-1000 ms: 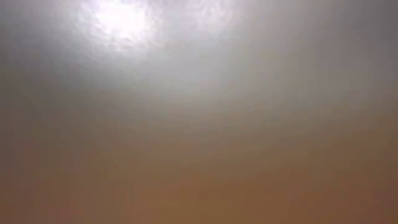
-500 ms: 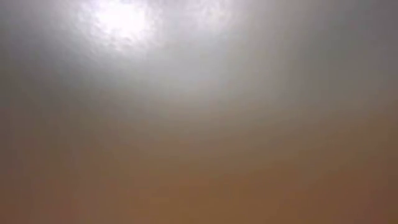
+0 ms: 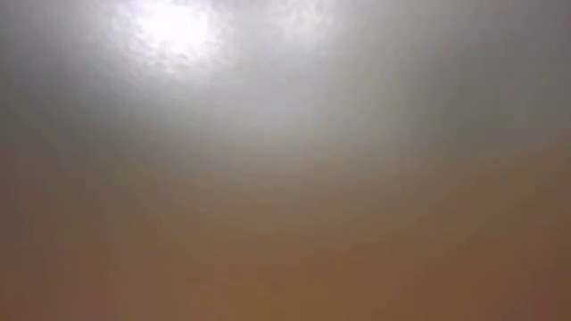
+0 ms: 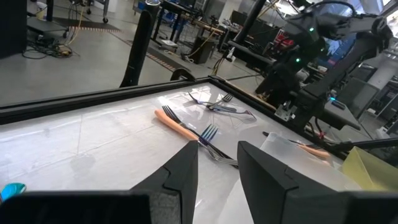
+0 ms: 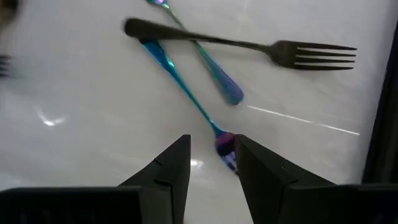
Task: Sort silverware by color (type)
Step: Put the blue fork into the yellow bin
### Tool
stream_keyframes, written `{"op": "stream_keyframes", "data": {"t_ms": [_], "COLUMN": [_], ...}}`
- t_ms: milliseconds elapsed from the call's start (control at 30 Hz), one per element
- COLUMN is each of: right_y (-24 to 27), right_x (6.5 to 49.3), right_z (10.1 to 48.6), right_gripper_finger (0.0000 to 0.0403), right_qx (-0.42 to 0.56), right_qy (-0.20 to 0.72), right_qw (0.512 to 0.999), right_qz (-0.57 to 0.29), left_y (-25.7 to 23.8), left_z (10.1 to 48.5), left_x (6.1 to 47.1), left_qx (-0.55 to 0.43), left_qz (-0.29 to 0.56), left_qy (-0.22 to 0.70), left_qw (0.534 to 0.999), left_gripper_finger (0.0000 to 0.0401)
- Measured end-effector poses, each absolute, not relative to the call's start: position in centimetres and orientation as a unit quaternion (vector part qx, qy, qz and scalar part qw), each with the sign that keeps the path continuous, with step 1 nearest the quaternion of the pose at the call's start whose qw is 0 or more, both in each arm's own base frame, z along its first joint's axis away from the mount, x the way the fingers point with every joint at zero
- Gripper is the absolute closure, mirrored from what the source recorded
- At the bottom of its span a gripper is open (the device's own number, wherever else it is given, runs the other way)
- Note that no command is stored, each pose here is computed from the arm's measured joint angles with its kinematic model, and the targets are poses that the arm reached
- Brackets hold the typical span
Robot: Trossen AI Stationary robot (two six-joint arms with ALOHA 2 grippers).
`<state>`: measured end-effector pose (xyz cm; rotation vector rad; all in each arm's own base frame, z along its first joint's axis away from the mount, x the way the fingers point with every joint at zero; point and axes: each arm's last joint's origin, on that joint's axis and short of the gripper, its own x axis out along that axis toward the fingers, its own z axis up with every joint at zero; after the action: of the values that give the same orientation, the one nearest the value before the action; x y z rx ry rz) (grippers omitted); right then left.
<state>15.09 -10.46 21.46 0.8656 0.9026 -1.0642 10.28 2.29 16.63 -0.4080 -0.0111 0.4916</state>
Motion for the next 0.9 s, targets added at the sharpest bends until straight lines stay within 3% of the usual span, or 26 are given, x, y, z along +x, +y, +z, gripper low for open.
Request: {"op": "stream_keyframes", "data": {"t_ms": [567,900], "right_y": [-12.0,-12.6], "right_x": [17.1,17.8], "right_z": [16.7,15.9], "right_gripper_finger": [0.0287,0.0287], "right_qx": [0.333,0.303], "right_qy": [0.538,0.555], "right_qw": [0.634,0.654], "right_qz": [-0.444,-0.415], "left_y": [2.3,2.3], "left_z": [16.6,16.6], "left_x": [10.3,10.3], "left_qx": [-0.201,-0.201], "left_qz": [0.242,0.242], "left_qy": [-0.005,-0.005], "left_qw": [0.949,0.949], "left_gripper_finger": [0.0305,0.0305]}}
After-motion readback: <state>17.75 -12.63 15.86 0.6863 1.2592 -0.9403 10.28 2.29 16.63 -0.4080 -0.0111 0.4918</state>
